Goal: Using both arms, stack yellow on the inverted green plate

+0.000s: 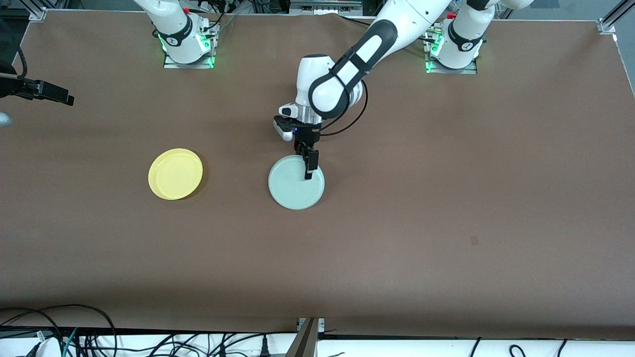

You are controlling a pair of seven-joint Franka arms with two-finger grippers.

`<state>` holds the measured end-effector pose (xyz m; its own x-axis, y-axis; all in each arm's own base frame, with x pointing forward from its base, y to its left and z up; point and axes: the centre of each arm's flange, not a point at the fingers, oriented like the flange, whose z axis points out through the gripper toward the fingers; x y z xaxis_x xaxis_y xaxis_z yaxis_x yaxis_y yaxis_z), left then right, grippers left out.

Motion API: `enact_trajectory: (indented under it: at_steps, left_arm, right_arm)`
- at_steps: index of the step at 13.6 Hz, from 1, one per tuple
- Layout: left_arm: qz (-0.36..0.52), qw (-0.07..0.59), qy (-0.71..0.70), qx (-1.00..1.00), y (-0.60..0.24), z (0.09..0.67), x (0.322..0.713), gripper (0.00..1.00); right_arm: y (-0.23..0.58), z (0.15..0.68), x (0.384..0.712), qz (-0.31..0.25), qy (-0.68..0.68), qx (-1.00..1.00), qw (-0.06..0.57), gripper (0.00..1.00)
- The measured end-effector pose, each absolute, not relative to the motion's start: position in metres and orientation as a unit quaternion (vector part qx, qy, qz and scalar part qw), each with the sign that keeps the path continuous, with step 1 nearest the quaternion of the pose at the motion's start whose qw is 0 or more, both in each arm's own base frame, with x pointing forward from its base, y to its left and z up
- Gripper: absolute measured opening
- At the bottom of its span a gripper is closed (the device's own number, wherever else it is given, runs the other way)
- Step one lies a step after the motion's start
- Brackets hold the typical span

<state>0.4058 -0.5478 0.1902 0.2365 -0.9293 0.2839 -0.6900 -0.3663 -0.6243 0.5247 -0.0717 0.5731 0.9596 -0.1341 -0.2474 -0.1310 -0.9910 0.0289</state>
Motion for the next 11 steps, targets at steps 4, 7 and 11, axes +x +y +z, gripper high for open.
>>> enact_trajectory:
  at_steps: [4,7,11]
  left_arm:
    - [-0.284,0.263,0.552,-0.738,-0.537,0.169,0.389,1.0]
    - [-0.245,0.291,0.584,-0.717,-0.5,0.162,0.406,1.0]
    - [-0.214,0.313,0.621,-0.686,-0.471,0.168,0.397,1.0]
  right_arm:
    - [-0.072,0.573,0.525,-0.125,-0.067,0.99,0.006,1.0]
    - [-0.072,0.573,0.525,-0.125,-0.067,0.99,0.006,1.0]
    - [-0.072,0.573,0.525,-0.125,-0.067,0.99,0.006,1.0]
